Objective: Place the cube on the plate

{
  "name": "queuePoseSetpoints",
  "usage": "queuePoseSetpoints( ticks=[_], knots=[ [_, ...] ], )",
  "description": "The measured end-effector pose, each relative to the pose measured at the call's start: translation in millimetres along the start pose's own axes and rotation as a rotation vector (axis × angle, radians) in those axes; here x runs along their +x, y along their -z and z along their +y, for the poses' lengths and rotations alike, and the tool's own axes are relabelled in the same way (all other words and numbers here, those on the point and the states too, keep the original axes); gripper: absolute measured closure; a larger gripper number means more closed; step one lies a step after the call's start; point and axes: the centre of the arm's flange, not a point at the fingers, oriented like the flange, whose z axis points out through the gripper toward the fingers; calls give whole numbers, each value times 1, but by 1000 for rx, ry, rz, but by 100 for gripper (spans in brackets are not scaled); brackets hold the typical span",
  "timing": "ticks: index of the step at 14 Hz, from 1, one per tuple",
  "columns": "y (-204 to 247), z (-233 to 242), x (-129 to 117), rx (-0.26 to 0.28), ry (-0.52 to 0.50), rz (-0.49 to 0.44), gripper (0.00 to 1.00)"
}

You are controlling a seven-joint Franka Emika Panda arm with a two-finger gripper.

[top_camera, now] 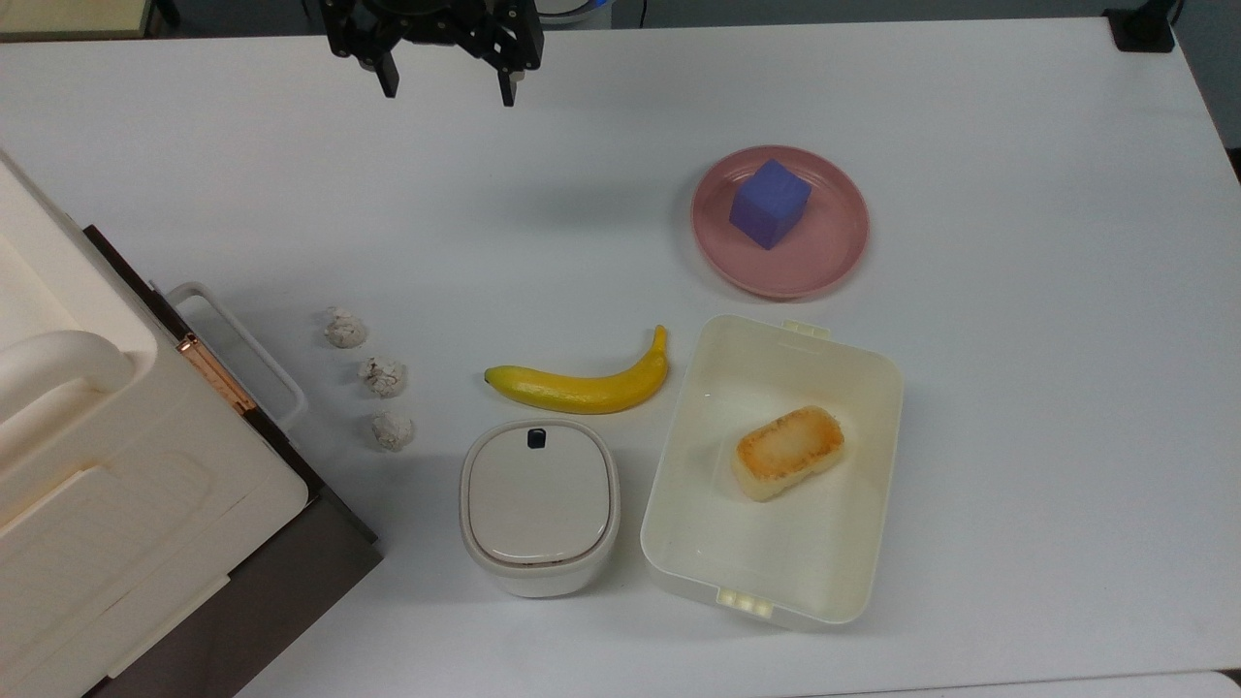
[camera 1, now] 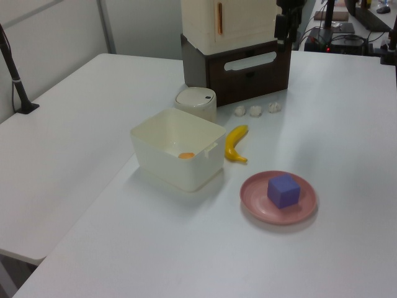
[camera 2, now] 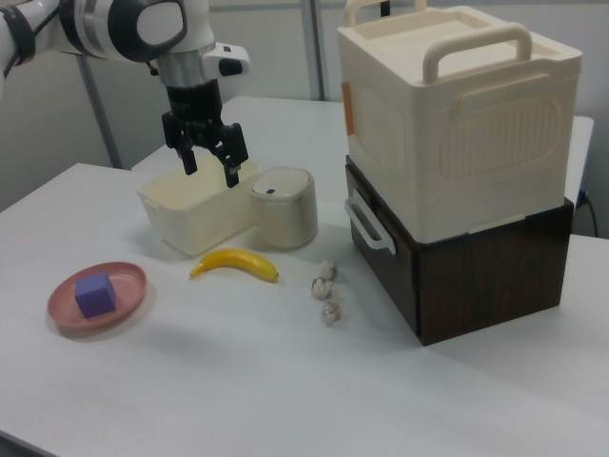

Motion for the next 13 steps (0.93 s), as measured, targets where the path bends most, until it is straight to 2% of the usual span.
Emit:
queuePoseSetpoints(
  ticks=[13],
  knots=[
    [-4,4,-2,-4,0,-25,0]
  ],
)
